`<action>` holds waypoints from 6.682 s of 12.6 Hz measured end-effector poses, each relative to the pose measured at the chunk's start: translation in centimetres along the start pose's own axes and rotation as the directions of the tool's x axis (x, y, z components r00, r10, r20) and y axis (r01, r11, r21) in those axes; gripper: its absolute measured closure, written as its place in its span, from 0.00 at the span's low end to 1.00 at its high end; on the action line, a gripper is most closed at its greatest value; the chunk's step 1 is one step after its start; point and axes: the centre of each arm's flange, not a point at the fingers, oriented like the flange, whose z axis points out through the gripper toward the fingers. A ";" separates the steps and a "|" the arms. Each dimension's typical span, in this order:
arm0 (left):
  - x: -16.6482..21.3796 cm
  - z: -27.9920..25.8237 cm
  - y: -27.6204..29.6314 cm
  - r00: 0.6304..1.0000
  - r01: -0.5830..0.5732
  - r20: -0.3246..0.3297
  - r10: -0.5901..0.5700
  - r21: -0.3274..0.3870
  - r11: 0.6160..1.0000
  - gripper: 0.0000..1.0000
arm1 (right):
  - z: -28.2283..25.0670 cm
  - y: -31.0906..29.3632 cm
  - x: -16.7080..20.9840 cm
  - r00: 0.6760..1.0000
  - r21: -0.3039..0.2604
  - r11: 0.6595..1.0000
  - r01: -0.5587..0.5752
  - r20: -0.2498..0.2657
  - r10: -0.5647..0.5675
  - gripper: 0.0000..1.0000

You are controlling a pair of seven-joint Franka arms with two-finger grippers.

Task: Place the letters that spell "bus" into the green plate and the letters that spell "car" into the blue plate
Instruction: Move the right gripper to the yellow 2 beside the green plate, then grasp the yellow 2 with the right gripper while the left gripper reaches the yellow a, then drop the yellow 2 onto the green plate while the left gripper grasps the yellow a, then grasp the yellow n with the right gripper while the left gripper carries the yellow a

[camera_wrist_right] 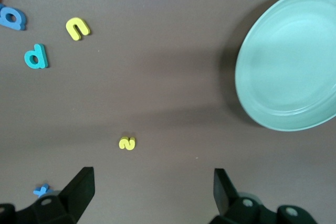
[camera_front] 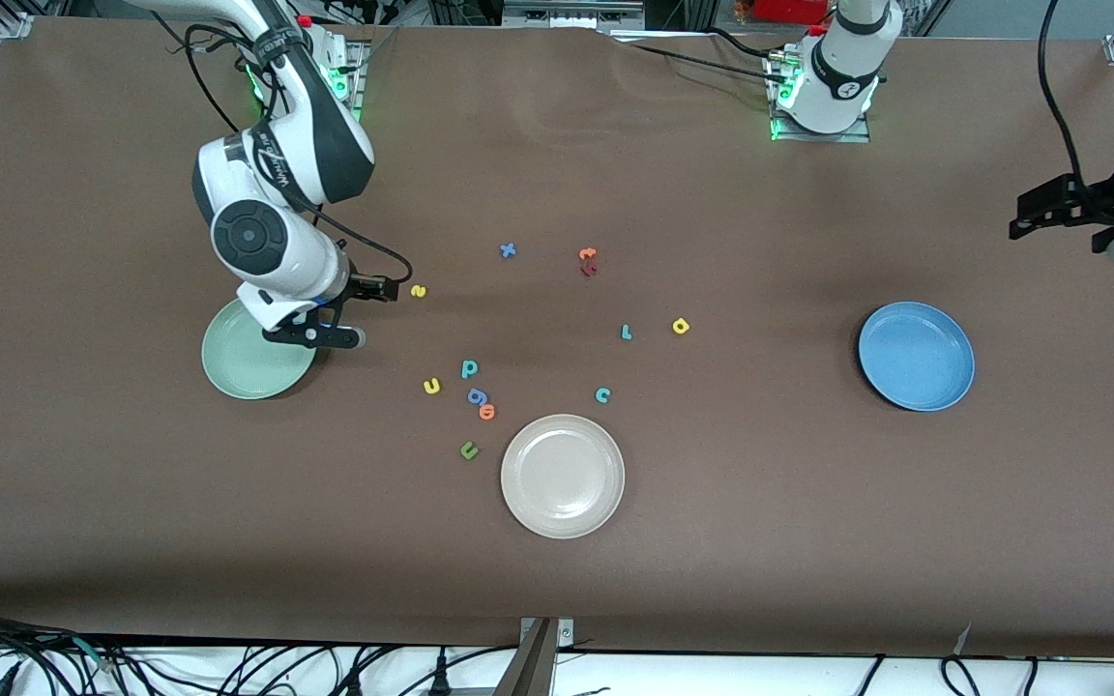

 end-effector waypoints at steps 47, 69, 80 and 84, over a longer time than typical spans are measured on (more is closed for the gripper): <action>3.5 42.5 35.0 0.513 -0.855 0.069 0.856 0.122 0.503 0.07 | 11.2 16.8 5.3 0.947 -0.062 0.950 0.306 -0.079 -0.310 0.42; 6.4 41.9 32.3 0.571 -0.809 0.002 0.821 0.173 0.562 0.67 | 10.5 -10.5 6.3 0.918 0.070 0.934 0.351 -0.219 -0.329 0.31; 9.5 34.5 22.7 0.728 -0.673 0.022 0.685 0.215 0.708 0.72 | 11.3 -7.5 9.4 0.893 0.005 0.918 0.397 -0.233 -0.385 0.35; 9.0 28.8 14.4 0.823 -0.562 0.063 0.564 0.223 0.796 0.72 | 11.5 -7.8 9.3 0.901 0.030 0.922 0.385 -0.227 -0.369 0.40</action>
